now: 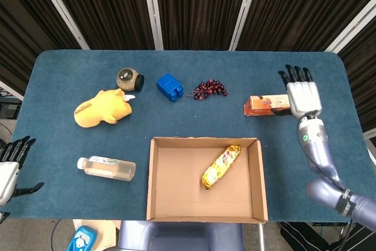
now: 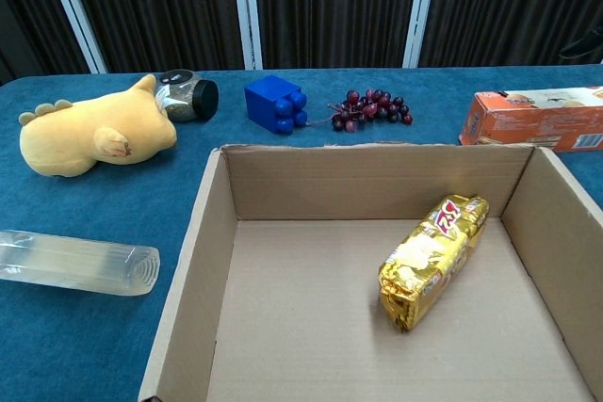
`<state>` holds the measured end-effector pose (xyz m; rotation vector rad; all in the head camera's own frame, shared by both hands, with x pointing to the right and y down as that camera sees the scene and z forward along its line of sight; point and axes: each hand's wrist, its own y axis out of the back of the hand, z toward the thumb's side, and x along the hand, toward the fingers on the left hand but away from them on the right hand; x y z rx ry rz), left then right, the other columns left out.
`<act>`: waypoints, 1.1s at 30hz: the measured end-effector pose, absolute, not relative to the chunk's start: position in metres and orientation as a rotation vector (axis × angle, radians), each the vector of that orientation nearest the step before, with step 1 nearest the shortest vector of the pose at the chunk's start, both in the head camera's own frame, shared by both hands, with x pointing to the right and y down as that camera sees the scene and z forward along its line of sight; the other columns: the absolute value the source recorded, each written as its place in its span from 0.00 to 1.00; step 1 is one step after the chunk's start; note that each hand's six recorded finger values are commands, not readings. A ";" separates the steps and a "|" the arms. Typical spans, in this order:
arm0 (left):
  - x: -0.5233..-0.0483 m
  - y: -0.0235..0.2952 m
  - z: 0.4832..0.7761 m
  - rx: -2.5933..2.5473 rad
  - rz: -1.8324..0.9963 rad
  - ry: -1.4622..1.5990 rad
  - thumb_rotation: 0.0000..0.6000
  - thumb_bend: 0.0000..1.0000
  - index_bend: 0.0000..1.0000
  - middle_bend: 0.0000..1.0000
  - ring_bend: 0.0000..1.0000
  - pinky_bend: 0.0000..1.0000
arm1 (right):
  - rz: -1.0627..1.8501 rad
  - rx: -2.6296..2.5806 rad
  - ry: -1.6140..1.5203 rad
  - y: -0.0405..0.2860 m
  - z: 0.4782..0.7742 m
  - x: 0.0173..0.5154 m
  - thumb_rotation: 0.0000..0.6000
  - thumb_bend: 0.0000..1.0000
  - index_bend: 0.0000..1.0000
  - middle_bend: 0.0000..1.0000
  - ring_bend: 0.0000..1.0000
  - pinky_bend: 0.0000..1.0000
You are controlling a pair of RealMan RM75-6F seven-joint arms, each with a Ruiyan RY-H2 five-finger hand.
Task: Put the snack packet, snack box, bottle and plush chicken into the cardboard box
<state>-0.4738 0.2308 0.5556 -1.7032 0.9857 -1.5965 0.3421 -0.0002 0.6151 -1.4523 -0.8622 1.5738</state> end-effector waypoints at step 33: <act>-0.476 0.230 0.566 -1.691 -1.655 0.970 1.00 0.06 0.00 0.00 0.00 0.00 | 1.962 -1.463 -0.610 -0.007 0.737 0.416 1.00 0.10 0.38 0.27 0.21 0.24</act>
